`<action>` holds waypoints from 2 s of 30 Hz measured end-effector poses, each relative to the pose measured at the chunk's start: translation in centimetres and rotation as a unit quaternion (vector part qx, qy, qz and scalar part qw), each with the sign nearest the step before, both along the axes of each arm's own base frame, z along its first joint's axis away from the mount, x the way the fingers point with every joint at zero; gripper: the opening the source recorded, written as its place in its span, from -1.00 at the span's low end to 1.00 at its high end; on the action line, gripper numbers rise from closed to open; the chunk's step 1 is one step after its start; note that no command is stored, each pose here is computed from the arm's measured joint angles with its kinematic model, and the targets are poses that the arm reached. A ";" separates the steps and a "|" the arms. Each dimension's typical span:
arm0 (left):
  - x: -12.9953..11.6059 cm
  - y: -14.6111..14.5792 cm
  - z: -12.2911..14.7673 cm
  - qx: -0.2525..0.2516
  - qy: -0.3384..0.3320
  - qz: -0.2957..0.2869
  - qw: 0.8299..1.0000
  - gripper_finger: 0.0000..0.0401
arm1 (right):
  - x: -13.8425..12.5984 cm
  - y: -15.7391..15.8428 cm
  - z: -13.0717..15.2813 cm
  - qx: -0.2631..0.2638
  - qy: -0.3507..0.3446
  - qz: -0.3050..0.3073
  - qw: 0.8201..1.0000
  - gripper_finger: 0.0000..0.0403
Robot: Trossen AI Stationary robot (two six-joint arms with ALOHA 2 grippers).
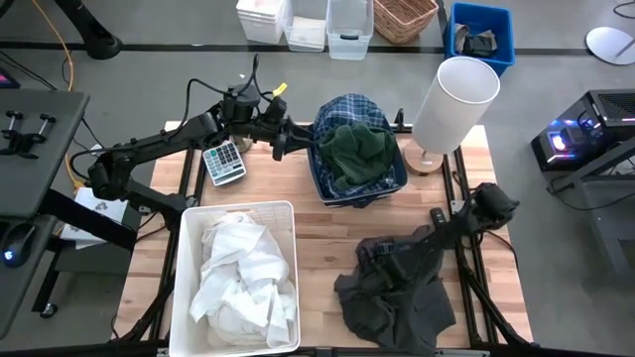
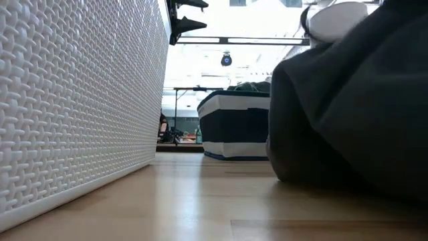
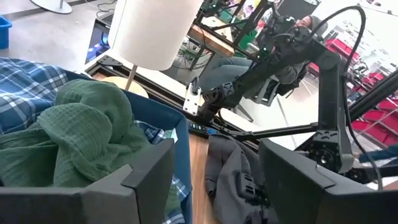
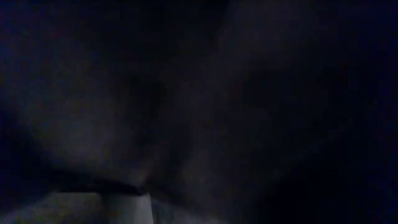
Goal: Sort clothes
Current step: Put the black pants into the blue bin
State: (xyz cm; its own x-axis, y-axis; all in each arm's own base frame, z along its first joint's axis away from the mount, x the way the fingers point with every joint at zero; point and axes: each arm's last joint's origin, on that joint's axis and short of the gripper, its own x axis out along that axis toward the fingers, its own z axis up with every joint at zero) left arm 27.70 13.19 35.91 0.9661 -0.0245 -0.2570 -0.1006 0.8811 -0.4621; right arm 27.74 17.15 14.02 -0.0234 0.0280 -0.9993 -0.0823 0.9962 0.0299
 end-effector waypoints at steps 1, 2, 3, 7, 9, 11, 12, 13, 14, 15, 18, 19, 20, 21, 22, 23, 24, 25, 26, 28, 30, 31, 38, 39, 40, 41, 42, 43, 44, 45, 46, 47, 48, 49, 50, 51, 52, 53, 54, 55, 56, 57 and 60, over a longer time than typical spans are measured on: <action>0.0 0.0 0.0 0.000 0.000 0.000 1.000 0.10 | 0.2 0.1 -1.0 -0.004 0.011 -0.005 1.000 -0.03; 0.0 0.0 0.0 0.000 0.000 0.000 1.000 0.10 | 0.3 0.2 -1.8 -0.008 0.022 -0.014 1.000 -0.03; 0.0 0.0 0.0 0.000 0.000 0.000 1.000 0.10 | 0.4 0.3 -2.4 -0.013 0.032 -0.022 0.999 -0.03; 0.0 0.0 0.0 0.003 0.000 0.001 1.000 0.10 | 0.5 0.3 -2.5 -0.010 0.034 -0.063 0.997 -0.21; 0.0 0.0 0.0 0.005 0.000 0.001 1.000 0.10 | 0.6 0.4 -2.5 0.000 0.033 -0.087 0.996 -0.56; 0.0 0.0 0.0 0.005 0.000 0.001 1.000 0.10 | 0.6 0.5 -2.5 0.011 0.040 -0.099 0.994 -0.84; 0.0 0.0 0.0 0.006 0.000 0.001 1.000 0.10 | 0.6 0.5 -2.4 0.012 0.042 -0.104 0.994 -0.85; 0.0 0.0 0.0 0.010 -0.001 0.000 1.000 0.10 | 0.6 0.5 -2.3 0.010 0.045 -0.110 0.993 -0.85; 0.0 0.0 0.0 0.013 -0.002 -0.001 1.000 0.10 | 0.7 0.5 -2.2 0.005 0.046 -0.115 0.992 -0.85; 0.0 0.1 0.1 0.016 -0.006 0.000 1.000 0.10 | 0.5 0.3 -1.1 0.006 0.033 -0.123 0.992 -0.85; 0.1 0.1 0.6 0.029 -0.029 0.001 0.999 0.10 | -0.3 -1.5 4.2 -0.001 0.003 -0.174 0.985 -0.86; 0.2 0.2 0.8 0.034 -0.039 0.000 0.999 0.10 | -0.8 -2.5 7.3 0.009 -0.024 -0.198 0.980 -0.86; 0.2 0.2 1.0 0.040 -0.049 0.001 0.998 0.10 | -1.3 -3.7 10.7 0.019 -0.068 -0.224 0.972 -0.86; 0.2 0.2 1.2 0.044 -0.058 0.001 0.997 0.10 | -1.7 -4.9 13.7 0.023 -0.117 -0.250 0.961 -0.86; 0.3 0.2 1.4 0.049 -0.068 0.001 0.997 0.10 | -2.3 -6.1 16.1 0.021 -0.164 -0.275 0.947 -0.86; 0.3 0.2 1.6 0.053 -0.077 0.002 0.996 0.10 | -3.0 -7.4 18.3 0.010 -0.210 -0.302 0.930 -0.86; 0.3 0.2 1.8 0.055 -0.086 0.001 0.995 0.10 | -3.6 -8.7 20.0 -0.004 -0.249 -0.330 0.911 -0.86; 0.3 0.3 2.0 0.057 -0.095 0.001 0.994 0.10 | -4.2 -9.9 21.9 -0.012 -0.297 -0.355 0.886 -0.86; 0.3 0.3 2.1 0.059 -0.103 0.001 0.993 0.10 | -4.7 -11.1 23.9 -0.016 -0.350 -0.377 0.857 -0.86; 0.3 0.2 2.5 0.059 -0.119 0.000 0.991 0.10 | -6.3 -13.4 27.8 -0.048 -0.446 -0.395 0.801 -0.86; 0.2 0.1 3.0 0.061 -0.140 -0.009 0.988 0.10 | -7.3 -15.2 30.6 -0.092 -0.509 -0.396 0.759 -0.86; 0.2 0.1 3.4 0.068 -0.160 -0.014 0.985 0.10 | -7.4 -16.1 31.7 -0.115 -0.532 -0.392 0.742 -0.86; -1.0 -0.6 7.2 0.088 -0.324 -0.042 0.941 0.10 | -5.2 -21.5 35.3 -0.223 -0.612 -0.343 0.676 -0.88; -1.3 -0.8 7.7 0.092 -0.346 -0.046 0.933 0.10 | -4.7 -22.3 35.1 -0.235 -0.608 -0.344 0.676 -0.88; -1.6 -0.9 8.2 0.092 -0.364 -0.048 0.926 0.10 | -4.2 -23.1 34.7 -0.249 -0.595 -0.350 0.679 -0.88; -2.0 -1.1 8.7 0.095 -0.384 -0.051 0.917 0.10 | -3.6 -24.0 34.0 -0.264 -0.575 -0.354 0.689 -0.88; -2.4 -1.4 9.2 0.097 -0.401 -0.055 0.909 0.10 | -2.9 -24.8 33.2 -0.279 -0.550 -0.358 0.701 -0.88; -2.8 -1.6 9.6 0.098 -0.416 -0.058 0.902 0.10 | -2.2 -25.7 32.2 -0.292 -0.523 -0.363 0.714 -0.88; -3.3 -1.9 10.1 0.099 -0.432 -0.062 0.894 0.10 | -1.4 -26.6 31.1 -0.302 -0.496 -0.367 0.727 -0.88; -3.8 -2.1 10.5 0.098 -0.444 -0.066 0.888 0.10 | -0.7 -27.4 30.1 -0.309 -0.472 -0.370 0.738 -0.88; -4.3 -2.4 11.0 0.102 -0.458 -0.069 0.880 0.10 | 0.1 -28.1 29.2 -0.312 -0.455 -0.372 0.747 -0.88; -4.8 -2.7 11.4 0.105 -0.470 -0.072 0.874 0.10 | 0.7 -28.9 28.4 -0.313 -0.442 -0.371 0.754 -0.88; -5.4 -3.0 11.8 0.108 -0.481 -0.075 0.867 0.10 | 1.4 -29.5 27.7 -0.316 -0.429 -0.368 0.762 -0.88; -5.8 -3.2 12.1 0.111 -0.489 -0.077 0.861 0.10 | 2.2 -30.1 26.9 -0.321 -0.416 -0.364 0.769 -0.88; -6.3 -3.5 12.4 0.115 -0.495 -0.079 0.857 0.10 | 2.9 -30.7 25.9 -0.321 -0.403 -0.361 0.777 -0.88; -6.8 -3.7 12.7 0.118 -0.500 -0.079 0.854 0.10 | 3.7 -31.2 24.7 -0.319 -0.389 -0.358 0.787 -0.88; -7.2 -3.9 13.0 0.120 -0.503 -0.080 0.852 0.10 | 4.5 -31.6 23.3 -0.314 -0.371 -0.352 0.800 -0.88; -7.6 -4.2 13.2 0.123 -0.507 -0.081 0.849 0.10 | 5.0 -31.9 21.7 -0.304 -0.350 -0.346 0.816 -0.88; -7.9 -4.4 13.4 0.124 -0.511 -0.082 0.847 0.10 | 5.4 -32.1 20.0 -0.290 -0.328 -0.338 0.833 -0.88; -8.2 -4.5 13.6 0.126 -0.513 -0.082 0.845 0.10 | 5.6 -32.1 18.3 -0.273 -0.303 -0.334 0.850 -0.88; -8.6 -4.7 13.7 0.127 -0.515 -0.082 0.844 0.10 | 5.5 -32.0 16.5 -0.258 -0.276 -0.331 0.864 -0.88; -8.9 -4.9 13.9 0.128 -0.516 -0.082 0.843 0.10 | 5.3 -31.8 14.8 -0.243 -0.254 -0.331 0.876 -0.88; -9.6 -5.2 14.3 0.131 -0.520 -0.083 0.840 0.10 | 4.4 -30.5 10.0 -0.197 -0.224 -0.336 0.893 -0.88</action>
